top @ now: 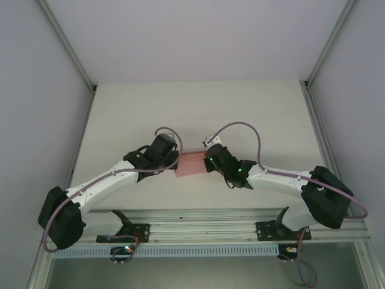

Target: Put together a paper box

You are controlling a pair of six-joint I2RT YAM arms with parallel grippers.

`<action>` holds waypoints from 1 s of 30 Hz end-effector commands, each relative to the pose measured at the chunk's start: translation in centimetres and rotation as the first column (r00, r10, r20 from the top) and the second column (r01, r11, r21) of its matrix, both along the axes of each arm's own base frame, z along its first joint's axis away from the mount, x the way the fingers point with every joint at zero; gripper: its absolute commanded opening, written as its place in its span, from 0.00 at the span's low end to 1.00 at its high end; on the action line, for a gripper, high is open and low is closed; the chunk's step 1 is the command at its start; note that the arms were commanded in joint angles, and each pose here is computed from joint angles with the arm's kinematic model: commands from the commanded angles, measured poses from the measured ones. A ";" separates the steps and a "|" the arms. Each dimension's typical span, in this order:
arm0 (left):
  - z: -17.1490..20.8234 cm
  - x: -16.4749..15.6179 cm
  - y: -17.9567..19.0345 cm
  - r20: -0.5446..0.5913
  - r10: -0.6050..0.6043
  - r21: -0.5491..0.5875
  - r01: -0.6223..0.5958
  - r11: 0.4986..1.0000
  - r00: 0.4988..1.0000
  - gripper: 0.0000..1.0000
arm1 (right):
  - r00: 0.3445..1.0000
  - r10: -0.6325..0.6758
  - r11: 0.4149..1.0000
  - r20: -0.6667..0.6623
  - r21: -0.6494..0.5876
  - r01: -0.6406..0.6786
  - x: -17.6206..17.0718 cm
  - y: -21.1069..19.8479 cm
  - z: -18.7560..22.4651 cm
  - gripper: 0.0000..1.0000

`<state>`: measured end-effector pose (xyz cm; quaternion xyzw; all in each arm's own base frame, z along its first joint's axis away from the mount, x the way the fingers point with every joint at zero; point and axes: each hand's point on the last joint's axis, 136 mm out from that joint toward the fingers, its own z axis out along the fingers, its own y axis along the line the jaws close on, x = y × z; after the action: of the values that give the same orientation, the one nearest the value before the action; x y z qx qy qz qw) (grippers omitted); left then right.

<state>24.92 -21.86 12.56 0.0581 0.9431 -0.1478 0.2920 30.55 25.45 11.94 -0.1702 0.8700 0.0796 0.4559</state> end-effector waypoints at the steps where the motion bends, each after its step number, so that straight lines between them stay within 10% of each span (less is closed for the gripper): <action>1: -5.0 -2.9 0.4 -0.119 -0.066 0.122 0.080 0.989 0.991 0.00 | 0.989 0.064 0.991 -0.136 -0.106 -0.079 -2.7 -0.7 -5.4 0.00; 14: -4.3 -2.9 -0.5 -0.100 -0.104 0.115 0.115 0.987 0.990 0.00 | 0.988 0.053 0.992 -0.146 -0.105 -0.069 -2.5 -0.5 -5.0 0.00; 30: 1.0 -3.2 -2.1 -0.042 -0.165 -0.011 0.164 0.986 0.985 0.60 | 0.985 0.012 0.997 -0.169 -0.077 -0.026 -2.9 -0.8 -4.5 0.00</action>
<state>22.73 -23.77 12.52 0.1169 0.9400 -0.1665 0.2738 30.80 25.40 11.97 -0.1518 0.8733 0.0803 0.4558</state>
